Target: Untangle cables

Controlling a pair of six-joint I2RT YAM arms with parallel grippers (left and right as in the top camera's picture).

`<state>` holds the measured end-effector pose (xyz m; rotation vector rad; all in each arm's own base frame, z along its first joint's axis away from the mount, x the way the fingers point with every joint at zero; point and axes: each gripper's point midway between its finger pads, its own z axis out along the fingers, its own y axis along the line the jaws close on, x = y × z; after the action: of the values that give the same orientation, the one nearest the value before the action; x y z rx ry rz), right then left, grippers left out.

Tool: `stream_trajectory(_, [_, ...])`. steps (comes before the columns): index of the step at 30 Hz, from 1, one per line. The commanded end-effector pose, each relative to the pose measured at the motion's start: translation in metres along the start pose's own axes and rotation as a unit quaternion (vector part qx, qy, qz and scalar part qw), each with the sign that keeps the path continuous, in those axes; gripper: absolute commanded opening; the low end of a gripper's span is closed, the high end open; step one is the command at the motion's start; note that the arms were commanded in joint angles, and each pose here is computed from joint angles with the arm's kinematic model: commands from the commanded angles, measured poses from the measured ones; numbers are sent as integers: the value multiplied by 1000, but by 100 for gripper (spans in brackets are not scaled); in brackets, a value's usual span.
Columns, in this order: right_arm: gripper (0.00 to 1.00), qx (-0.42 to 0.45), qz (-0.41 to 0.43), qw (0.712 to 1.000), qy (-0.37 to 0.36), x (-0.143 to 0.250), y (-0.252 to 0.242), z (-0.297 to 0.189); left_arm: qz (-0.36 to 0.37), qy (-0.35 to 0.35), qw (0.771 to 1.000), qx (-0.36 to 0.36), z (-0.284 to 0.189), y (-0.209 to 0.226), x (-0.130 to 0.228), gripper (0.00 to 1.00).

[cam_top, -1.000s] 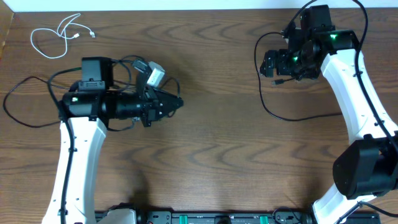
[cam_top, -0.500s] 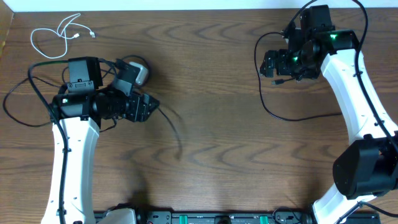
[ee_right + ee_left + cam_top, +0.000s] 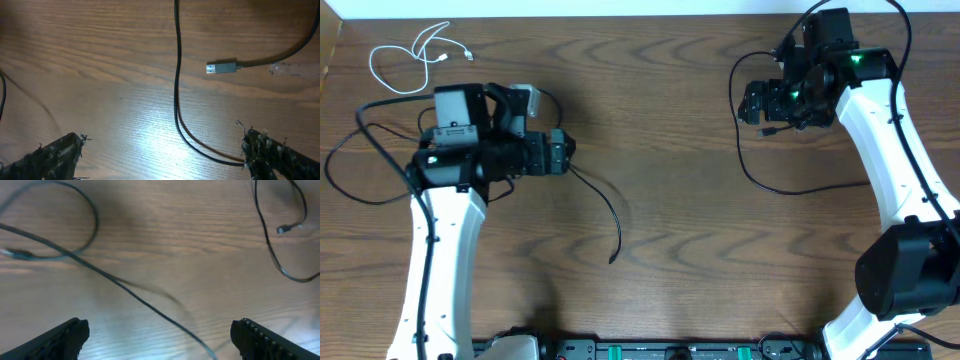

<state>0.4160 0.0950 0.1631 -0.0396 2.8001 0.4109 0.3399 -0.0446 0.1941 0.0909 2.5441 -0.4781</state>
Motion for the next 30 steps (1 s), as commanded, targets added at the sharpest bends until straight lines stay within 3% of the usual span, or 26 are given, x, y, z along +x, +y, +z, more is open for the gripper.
stream_trajectory(1, [99, -7, -4, 1000, -11, -3, 7, -8, -138, 51, 987, -70, 21, 23, 26, 96])
stream_trajectory(3, [99, -9, -4, 1000, -11, -3, 8, -8, -223, 69, 965, -116, 31, 36, 38, 96])
stream_trajectory(6, [99, -14, -4, 1000, -10, -3, 10, -8, -294, 110, 945, -87, 51, 21, 51, 97])
stream_trajectory(13, [99, -15, -4, 1000, -7, -2, 10, -8, -315, 152, 934, -70, 95, 17, 61, 96])
stream_trajectory(18, [99, -15, -4, 1000, -8, -2, 10, -8, -385, 168, 903, -89, 123, 28, 70, 91])
stream_trajectory(20, [99, -15, -3, 1000, -6, -1, 10, -8, -402, 182, 892, -98, 131, 31, 79, 80])
stream_trajectory(23, [99, -15, -3, 1000, -5, -1, 10, -8, -408, 199, 884, -109, 140, 35, 89, 73])
stream_trajectory(24, [99, -15, -3, 1000, -6, -1, 10, -8, -409, 204, 883, -110, 143, 36, 92, 66])
stream_trajectory(27, [99, -15, -4, 1000, -7, -2, 10, -8, -397, 209, 886, -119, 146, 41, 96, 8])
stream_trajectory(30, [99, -15, -4, 1000, -7, -1, 10, -8, -374, 208, 896, -123, 144, 44, 95, 8])
